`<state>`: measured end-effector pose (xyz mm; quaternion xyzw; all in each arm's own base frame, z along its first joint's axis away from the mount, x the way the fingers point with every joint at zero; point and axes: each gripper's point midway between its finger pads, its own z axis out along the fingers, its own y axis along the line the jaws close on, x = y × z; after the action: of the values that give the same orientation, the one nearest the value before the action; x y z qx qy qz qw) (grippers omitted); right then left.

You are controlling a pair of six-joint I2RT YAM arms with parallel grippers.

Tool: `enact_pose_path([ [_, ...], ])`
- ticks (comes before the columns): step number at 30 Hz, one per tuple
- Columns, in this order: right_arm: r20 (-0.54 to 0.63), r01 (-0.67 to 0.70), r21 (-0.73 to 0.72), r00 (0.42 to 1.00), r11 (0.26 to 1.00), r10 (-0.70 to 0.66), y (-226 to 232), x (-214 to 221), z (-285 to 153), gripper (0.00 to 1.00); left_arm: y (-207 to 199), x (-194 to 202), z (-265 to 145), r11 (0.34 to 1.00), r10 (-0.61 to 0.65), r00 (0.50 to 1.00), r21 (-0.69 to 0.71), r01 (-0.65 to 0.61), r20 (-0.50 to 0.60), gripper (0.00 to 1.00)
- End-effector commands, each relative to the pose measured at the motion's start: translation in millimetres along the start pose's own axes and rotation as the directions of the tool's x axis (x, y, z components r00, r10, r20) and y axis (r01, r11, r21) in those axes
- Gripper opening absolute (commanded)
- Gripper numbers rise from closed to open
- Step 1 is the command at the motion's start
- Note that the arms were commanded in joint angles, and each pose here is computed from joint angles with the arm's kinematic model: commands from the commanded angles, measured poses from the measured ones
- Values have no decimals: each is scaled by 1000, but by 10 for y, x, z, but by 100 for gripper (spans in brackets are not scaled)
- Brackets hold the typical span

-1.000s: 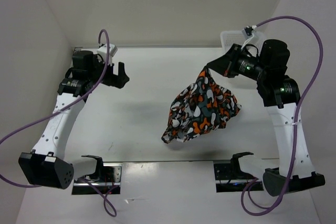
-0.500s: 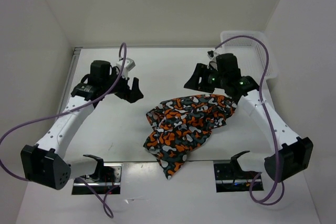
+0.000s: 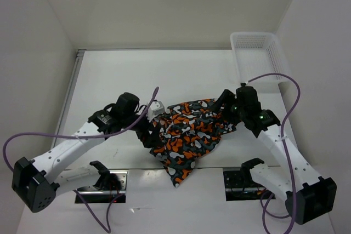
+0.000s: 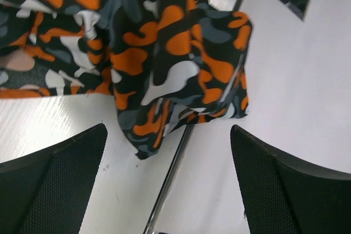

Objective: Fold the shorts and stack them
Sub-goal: Move the shorts to the center of the board, then flatten the shorts out

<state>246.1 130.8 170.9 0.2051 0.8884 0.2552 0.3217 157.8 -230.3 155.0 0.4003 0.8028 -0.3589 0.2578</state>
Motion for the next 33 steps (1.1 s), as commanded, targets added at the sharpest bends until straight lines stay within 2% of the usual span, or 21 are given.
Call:
enact_pose_path([
  [1,-40,-166,1,985,986,166,-60,177,120,81,-165,-53,-14,997,50,998,65,-52,45,100],
  [3,-44,-198,7,979,980,198,-102,223,147,81,-109,-68,58,997,60,997,49,-62,48,100],
  [9,41,-341,63,940,938,339,-352,279,70,81,131,-217,360,997,80,995,10,-80,59,100],
  [13,71,-450,44,892,892,447,-461,369,29,83,177,-154,661,997,73,997,24,-73,-17,100],
  [14,61,-485,43,874,873,483,-504,439,40,83,206,-228,672,997,78,997,10,-78,-10,96],
  [16,58,-512,60,859,857,509,-579,513,54,83,245,-273,687,996,83,997,-7,-83,-2,79],
  [17,58,-521,63,853,851,518,-620,551,65,83,277,-274,686,996,83,997,-25,-84,-4,54],
  [18,68,-521,77,853,850,517,-660,555,66,82,320,-377,635,993,95,995,-68,-94,13,38],
  [19,78,-531,79,847,844,525,-694,565,73,80,356,-428,595,990,100,995,-101,-98,20,22],
  [21,90,-530,69,847,845,524,-701,546,101,77,437,-636,467,979,121,991,-175,-108,62,0],
  [28,100,-451,110,892,886,442,-747,476,401,73,709,-1049,116,955,114,982,-289,-67,150,0],
  [32,113,-399,136,916,907,386,-725,360,568,73,782,-1145,137,953,109,982,-297,-59,153,0],
  [33,95,-389,182,921,903,378,-807,425,647,73,782,-1145,137,953,109,982,-297,-59,153,0],
])
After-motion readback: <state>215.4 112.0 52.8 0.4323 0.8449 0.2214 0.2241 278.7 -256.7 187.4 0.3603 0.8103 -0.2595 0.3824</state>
